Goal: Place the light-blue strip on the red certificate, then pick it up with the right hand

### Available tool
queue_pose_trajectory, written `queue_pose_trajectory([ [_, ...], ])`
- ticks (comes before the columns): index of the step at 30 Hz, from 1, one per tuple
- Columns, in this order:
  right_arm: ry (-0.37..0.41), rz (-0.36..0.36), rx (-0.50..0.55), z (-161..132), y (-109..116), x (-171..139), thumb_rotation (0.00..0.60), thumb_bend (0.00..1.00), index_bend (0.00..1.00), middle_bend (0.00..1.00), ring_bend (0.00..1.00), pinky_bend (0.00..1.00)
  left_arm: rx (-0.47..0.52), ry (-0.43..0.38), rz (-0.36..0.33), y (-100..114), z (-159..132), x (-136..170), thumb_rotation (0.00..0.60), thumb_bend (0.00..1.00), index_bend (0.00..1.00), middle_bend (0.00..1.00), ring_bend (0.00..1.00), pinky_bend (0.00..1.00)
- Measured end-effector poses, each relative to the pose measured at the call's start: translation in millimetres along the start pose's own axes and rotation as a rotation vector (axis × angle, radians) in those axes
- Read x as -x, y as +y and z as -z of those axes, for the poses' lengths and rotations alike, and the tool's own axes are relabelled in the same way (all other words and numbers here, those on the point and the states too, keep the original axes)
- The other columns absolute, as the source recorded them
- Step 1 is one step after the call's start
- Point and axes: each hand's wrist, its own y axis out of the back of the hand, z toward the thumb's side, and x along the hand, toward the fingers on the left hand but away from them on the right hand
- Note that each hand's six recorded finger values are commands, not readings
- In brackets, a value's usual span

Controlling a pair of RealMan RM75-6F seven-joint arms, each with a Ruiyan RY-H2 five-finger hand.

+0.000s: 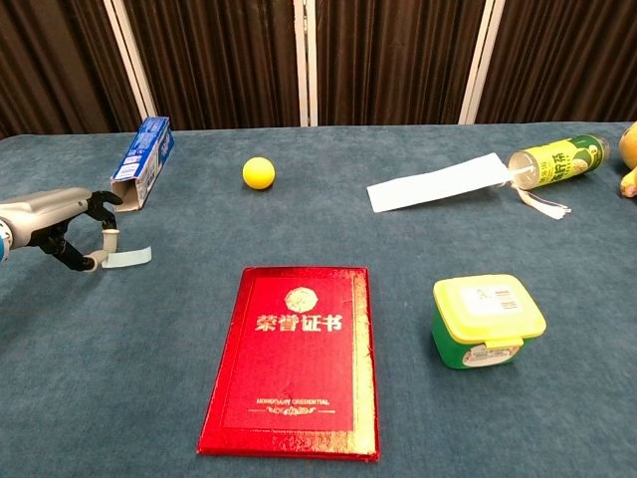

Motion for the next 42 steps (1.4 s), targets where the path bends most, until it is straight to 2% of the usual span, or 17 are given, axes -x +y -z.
queue_pose_trajectory([
  [5,-0.001,0.004,0.004,0.3,1.5,-0.3,0.600,0.00,0.10,0.00,0.00,0.00,0.019,-0.025,-0.026,6.0,-7.4,3.6,0.600,0.52,0.62,0.00,0.00,0.00],
  [9,-0.002,0.008,0.009,0.8,3.1,-0.2,0.600,0.00,0.10,0.00,0.00,0.00,0.035,-0.090,-0.061,17.0,-24.5,10.8,0.600,0.52,0.62,0.00,0.00,0.00],
  [15,-0.006,0.013,0.014,2.2,5.1,0.0,0.600,0.00,0.10,0.00,0.00,0.00,0.048,-0.240,-0.106,36.7,-68.5,28.1,0.600,0.52,0.63,0.00,0.00,0.00],
  [21,-0.011,0.018,0.018,4.3,6.9,0.0,0.600,0.00,0.11,0.00,0.00,0.00,-0.001,-0.370,-0.119,46.6,-117.4,38.1,0.600,0.52,0.63,0.00,0.00,0.00],
  [25,-0.020,0.023,0.021,6.7,8.8,0.1,0.600,0.00,0.11,0.00,0.00,0.00,-0.036,-0.433,-0.093,41.1,-155.1,39.0,0.600,0.52,0.63,0.00,0.00,0.00],
  [31,-0.036,0.028,0.024,12.2,10.8,0.0,0.600,0.00,0.11,0.00,0.00,0.00,-0.072,-0.464,-0.047,19.0,-192.2,36.1,0.600,0.52,0.63,0.00,0.00,0.00],
  [39,-0.047,0.030,0.030,15.9,12.1,0.5,0.600,0.00,0.12,0.00,0.00,0.00,-0.113,-0.458,-0.011,0.3,-203.2,32.0,0.600,0.52,0.61,0.00,0.00,0.00],
  [42,-0.048,0.030,0.031,16.7,12.2,1.1,0.600,0.00,0.12,0.00,0.00,0.00,-0.126,-0.456,0.010,-6.0,-202.2,32.7,0.600,0.48,0.59,0.00,0.00,0.00],
])
